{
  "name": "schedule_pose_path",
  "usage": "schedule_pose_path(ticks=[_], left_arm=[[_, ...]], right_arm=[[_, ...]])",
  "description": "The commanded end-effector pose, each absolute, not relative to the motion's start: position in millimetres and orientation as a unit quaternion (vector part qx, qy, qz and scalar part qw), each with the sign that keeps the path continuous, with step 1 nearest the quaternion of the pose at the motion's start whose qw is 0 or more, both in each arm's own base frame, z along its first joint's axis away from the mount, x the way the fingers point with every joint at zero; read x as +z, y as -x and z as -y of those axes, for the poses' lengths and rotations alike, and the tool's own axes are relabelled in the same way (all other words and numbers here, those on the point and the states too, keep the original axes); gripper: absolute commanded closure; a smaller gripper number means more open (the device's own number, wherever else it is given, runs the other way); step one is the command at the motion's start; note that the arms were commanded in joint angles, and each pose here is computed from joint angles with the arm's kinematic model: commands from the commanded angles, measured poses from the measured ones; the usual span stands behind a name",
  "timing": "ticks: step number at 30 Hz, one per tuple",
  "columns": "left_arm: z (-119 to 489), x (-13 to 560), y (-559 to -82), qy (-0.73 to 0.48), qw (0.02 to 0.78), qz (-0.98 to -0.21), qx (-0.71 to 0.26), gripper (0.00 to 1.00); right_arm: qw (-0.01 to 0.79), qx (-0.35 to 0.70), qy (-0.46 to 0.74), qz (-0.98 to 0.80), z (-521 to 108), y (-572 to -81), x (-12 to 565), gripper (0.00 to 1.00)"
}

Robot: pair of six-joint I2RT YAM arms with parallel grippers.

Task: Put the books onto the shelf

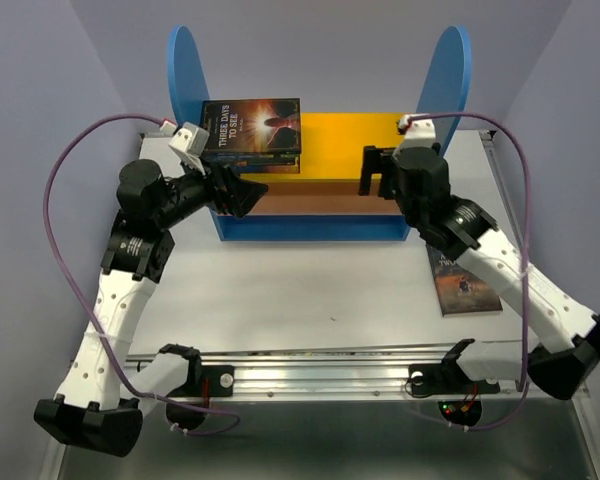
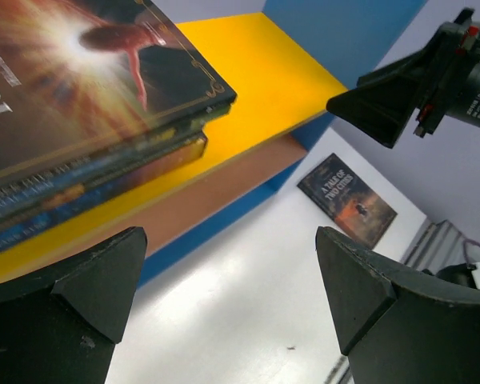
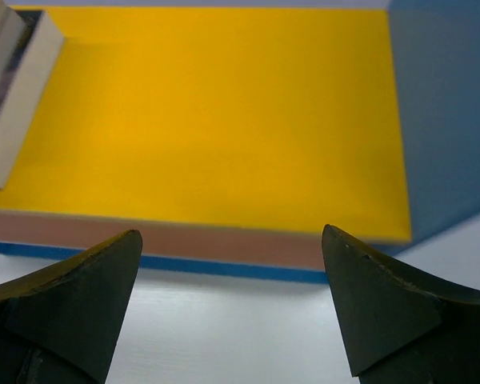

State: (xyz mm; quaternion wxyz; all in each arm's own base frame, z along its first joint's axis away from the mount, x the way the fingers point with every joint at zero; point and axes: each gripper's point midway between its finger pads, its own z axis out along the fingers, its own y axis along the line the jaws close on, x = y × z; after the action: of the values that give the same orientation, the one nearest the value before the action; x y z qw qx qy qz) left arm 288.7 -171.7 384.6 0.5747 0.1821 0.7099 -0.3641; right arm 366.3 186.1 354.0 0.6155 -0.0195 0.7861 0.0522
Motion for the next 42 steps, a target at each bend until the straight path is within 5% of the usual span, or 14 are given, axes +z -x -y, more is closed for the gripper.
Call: schedule_pose_path(ticks=[1,12,21,25,42], left_arm=[[186.2,373.3,-282.1,-0.125,0.570,-0.705,-0.403,0.01],[279.0,297.5,-232.6,-0.134,0.451,-0.735,-0.487,0.01],[341.6,241.1,-218.4,-0.132,0.363,-0.769,-0.508,0.01],[367.9,231.0,-211.1,-0.137,0.342,-0.772,-0.518,0.01],[442.1,145.5,-215.5,-0.093,0.266,-0.836,-0.472,0.01]], right_arm=[[0.589,0.031,-0.088,-0.802,-130.0,-316.2,329.8,0.00],[0.505,-0.021,-0.246,-0.827,-43.6,-232.0,231.9,0.00],[0.416,-0.055,-0.295,-0.858,-1.1,-262.9,168.3,0.00],[0.363,-0.039,-0.402,-0.840,67.3,-268.9,131.4,0.00],[0.304,0.002,-0.544,-0.782,168.1,-295.6,64.2,0.00]])
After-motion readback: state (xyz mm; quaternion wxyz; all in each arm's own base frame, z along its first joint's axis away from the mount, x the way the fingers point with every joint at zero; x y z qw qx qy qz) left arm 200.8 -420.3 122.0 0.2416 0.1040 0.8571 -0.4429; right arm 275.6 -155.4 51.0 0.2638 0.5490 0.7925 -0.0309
